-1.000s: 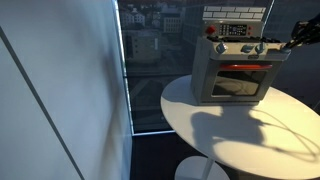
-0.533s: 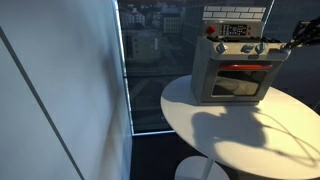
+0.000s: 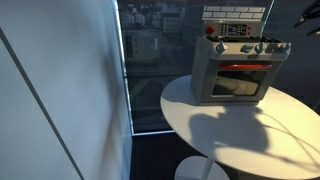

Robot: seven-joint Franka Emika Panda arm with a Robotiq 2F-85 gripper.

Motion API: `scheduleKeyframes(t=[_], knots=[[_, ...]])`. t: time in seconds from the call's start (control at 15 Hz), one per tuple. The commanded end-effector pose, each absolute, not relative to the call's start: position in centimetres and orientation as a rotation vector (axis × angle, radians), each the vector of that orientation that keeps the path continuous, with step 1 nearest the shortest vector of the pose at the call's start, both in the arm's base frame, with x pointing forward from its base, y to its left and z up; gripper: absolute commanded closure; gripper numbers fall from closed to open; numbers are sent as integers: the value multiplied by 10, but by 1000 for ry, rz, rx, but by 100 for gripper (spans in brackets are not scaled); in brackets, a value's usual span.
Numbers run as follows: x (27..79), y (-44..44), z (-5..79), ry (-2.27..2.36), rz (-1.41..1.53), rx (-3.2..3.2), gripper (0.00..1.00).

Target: Turn the far right knob on the stove to the right

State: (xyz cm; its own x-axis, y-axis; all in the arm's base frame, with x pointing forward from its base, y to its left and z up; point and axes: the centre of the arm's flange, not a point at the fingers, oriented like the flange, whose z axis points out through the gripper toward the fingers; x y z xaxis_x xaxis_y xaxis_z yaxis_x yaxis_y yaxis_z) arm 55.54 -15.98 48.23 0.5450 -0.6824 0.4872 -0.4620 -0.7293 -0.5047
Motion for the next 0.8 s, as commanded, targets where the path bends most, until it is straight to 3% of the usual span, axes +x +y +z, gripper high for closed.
scheduleKeyframes(t=[0.0, 0.73], knots=[[538, -160, 496, 925, -974, -2471, 1], [488, -149, 523, 680, -636, -2673, 0]])
